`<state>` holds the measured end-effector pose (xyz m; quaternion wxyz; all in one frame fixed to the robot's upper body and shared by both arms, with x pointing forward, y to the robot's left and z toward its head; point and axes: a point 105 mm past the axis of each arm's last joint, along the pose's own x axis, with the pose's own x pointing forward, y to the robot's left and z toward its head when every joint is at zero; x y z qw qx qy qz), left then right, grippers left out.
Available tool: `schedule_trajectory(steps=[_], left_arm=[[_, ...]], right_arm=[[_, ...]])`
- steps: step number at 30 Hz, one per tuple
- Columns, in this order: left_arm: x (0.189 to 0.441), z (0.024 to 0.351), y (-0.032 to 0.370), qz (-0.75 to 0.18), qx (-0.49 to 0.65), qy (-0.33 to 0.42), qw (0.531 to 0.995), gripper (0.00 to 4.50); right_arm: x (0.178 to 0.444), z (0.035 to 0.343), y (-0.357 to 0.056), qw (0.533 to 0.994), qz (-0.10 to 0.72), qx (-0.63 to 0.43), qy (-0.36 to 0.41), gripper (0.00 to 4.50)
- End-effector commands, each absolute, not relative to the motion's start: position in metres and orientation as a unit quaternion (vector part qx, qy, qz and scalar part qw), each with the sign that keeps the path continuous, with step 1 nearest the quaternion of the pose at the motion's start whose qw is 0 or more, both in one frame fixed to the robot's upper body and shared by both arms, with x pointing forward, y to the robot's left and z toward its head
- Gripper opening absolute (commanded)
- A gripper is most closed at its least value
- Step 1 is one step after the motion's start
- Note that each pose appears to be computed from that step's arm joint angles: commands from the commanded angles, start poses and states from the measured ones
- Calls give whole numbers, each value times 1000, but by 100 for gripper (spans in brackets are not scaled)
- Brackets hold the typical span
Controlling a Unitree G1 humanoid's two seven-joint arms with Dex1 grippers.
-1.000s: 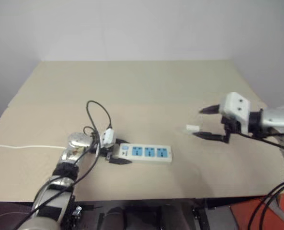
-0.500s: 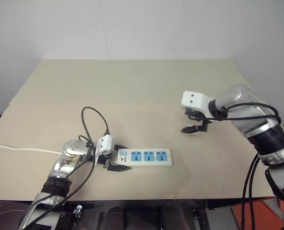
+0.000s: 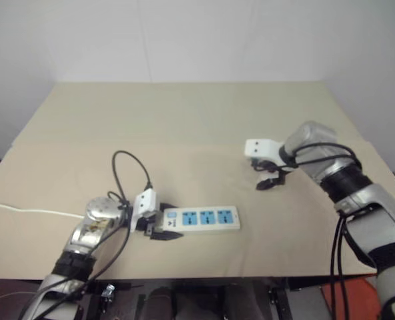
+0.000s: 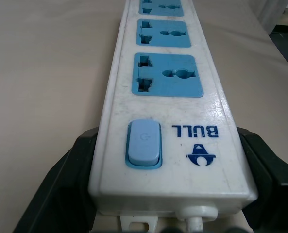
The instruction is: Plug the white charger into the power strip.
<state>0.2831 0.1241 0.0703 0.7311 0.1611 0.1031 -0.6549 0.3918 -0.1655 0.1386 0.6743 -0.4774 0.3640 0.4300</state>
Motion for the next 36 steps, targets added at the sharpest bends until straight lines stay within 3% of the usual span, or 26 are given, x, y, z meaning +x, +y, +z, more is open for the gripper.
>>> schedule_trajectory(steps=[1, 8, 10, 17, 21, 26, 29, 36], left_arm=[[279, 68, 123, -655, 162, 109, 730, 334], [276, 67, 124, -655, 161, 110, 730, 334], [276, 67, 125, -656, 163, 111, 728, 334], [279, 68, 126, -661, 172, 110, 722, 334], [277, 68, 125, -667, 172, 109, 717, 334], [278, 68, 125, -669, 173, 106, 715, 334], [279, 69, 126, -671, 178, 106, 712, 334], [281, 71, 127, -674, 183, 106, 708, 334]], right_arm=[[394, 139, -169, 658, 429, -498, 369, 397], [394, 134, -174, 647, 431, -503, 378, 157], [395, 133, -173, 646, 432, -503, 379, 111], [394, 146, -158, 673, 452, -483, 331, 112], [387, 185, -138, 729, 496, -416, 223, 112], [350, 229, -113, 776, 586, -231, 42, 112], [334, 218, -107, 790, 586, -181, 10, 112], [290, 181, -73, 761, 638, -114, -32, 112]])
